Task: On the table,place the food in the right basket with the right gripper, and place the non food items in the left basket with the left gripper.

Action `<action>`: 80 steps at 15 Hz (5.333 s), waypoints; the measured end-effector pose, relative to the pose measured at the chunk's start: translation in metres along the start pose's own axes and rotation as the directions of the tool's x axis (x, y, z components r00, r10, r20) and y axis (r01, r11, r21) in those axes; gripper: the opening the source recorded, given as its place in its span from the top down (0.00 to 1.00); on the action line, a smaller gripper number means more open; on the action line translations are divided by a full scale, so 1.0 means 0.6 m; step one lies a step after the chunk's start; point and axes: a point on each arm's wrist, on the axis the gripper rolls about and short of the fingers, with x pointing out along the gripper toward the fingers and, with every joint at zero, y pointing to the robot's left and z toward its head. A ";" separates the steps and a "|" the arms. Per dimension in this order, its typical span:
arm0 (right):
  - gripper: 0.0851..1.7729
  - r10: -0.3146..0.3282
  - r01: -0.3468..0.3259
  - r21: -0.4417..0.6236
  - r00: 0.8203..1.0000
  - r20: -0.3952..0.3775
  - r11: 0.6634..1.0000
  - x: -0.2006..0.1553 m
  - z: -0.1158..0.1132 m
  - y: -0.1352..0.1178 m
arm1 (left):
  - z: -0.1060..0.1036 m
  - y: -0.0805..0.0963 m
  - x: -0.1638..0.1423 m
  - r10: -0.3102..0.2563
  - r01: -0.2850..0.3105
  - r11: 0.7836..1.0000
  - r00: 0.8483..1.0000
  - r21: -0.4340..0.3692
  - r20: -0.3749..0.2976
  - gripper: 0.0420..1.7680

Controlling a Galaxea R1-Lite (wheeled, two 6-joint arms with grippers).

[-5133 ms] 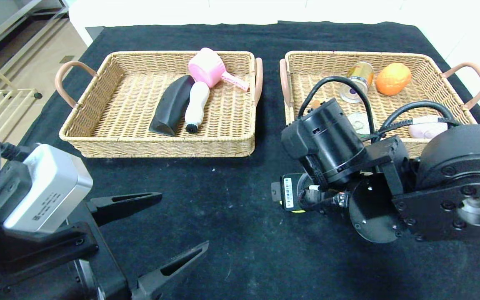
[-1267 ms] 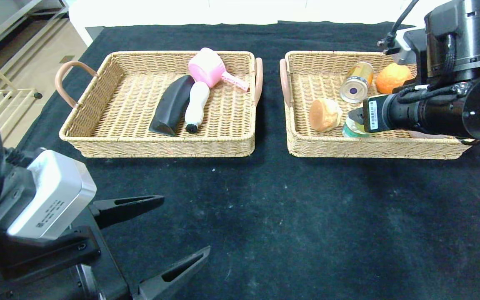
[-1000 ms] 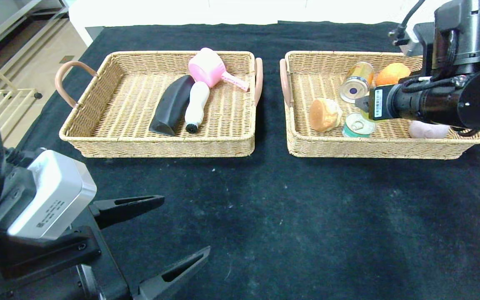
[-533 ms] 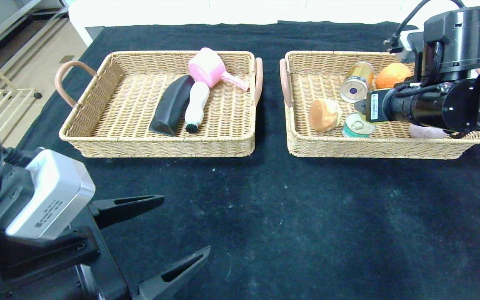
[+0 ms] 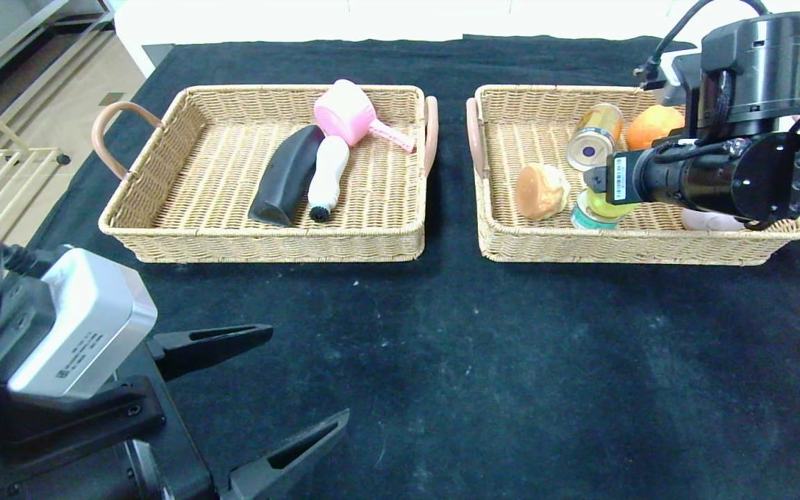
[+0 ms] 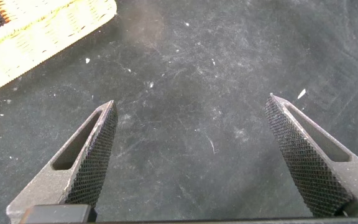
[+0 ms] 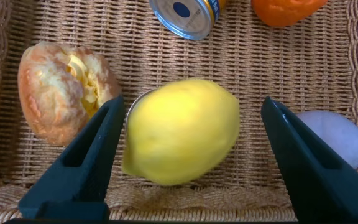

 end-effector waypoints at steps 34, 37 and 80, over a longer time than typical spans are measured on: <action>0.04 0.059 -0.059 0.029 0.998 -0.026 0.998 -0.473 -0.210 -0.247 | 0.009 0.010 -0.292 0.495 -0.502 0.862 0.864 -0.072 -0.087 0.03; 0.04 0.039 -0.038 0.049 0.999 -0.012 0.998 -0.518 -0.245 -0.256 | -0.001 -0.021 -0.335 0.556 -0.555 0.827 0.831 -0.084 -0.023 0.03; 0.04 0.079 -0.091 0.036 0.966 0.246 0.995 -0.450 -0.519 -0.211 | -0.287 -0.058 -0.246 0.645 -0.626 0.754 0.763 -0.201 0.045 0.03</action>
